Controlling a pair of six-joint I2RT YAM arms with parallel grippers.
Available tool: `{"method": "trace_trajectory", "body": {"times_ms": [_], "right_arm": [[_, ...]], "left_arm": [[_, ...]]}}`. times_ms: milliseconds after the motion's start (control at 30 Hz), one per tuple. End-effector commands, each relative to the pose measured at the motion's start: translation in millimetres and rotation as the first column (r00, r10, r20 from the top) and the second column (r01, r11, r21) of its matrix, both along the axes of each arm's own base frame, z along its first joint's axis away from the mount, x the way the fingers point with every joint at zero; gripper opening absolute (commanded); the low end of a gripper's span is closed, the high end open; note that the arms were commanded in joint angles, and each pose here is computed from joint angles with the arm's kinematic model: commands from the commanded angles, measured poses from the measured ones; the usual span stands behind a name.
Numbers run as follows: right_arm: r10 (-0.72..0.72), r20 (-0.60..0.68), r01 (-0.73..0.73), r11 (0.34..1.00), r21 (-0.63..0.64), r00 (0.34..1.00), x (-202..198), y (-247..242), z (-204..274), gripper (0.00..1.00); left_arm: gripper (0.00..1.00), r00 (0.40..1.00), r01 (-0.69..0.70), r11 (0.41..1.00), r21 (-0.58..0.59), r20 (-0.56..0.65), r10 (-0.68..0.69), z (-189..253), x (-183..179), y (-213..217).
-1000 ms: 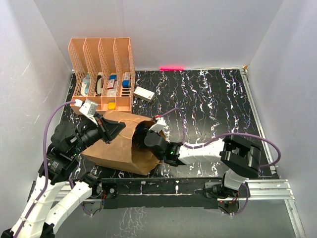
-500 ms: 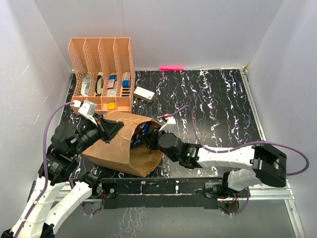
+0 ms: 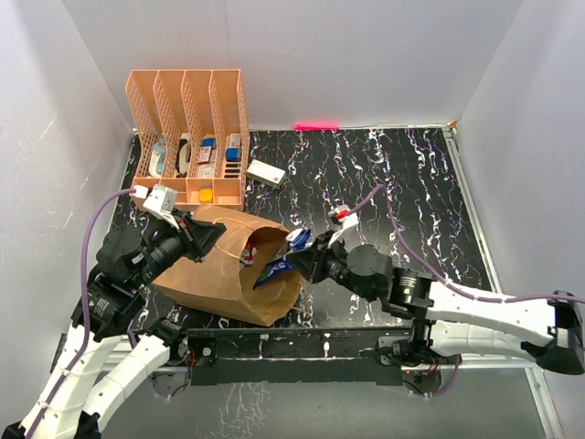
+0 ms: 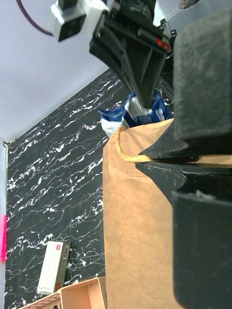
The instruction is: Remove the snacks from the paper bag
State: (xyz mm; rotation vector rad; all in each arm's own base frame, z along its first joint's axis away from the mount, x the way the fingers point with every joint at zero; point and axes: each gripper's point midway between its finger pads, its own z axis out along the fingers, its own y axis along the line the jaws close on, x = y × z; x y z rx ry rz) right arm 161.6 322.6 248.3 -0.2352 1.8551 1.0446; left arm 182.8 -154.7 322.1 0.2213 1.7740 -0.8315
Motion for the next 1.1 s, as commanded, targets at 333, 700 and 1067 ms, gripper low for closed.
{"method": "trace_trajectory", "body": {"times_ms": [333, 700, 1067], "right_arm": [[-0.303, 0.220, 0.327, 0.942, -0.081, 0.927, 22, -122, 99, 0.08], [-0.735, 0.337, 0.806, 0.568, -0.170, 0.589, 64, -200, 115, 0.08], [-0.745, 0.144, 0.697, 0.512, -0.502, 0.651, 160, -234, 21, 0.08]], "left_arm": [[0.00, 0.999, -0.036, 0.999, 0.018, -0.007, 0.036, -6, 8, 3], [0.00, 1.000, -0.026, 0.999, 0.032, 0.018, 0.026, 1, 8, 3], [0.00, 0.999, 0.014, 0.999, 0.041, 0.032, -0.015, 9, 3, -1]]}}
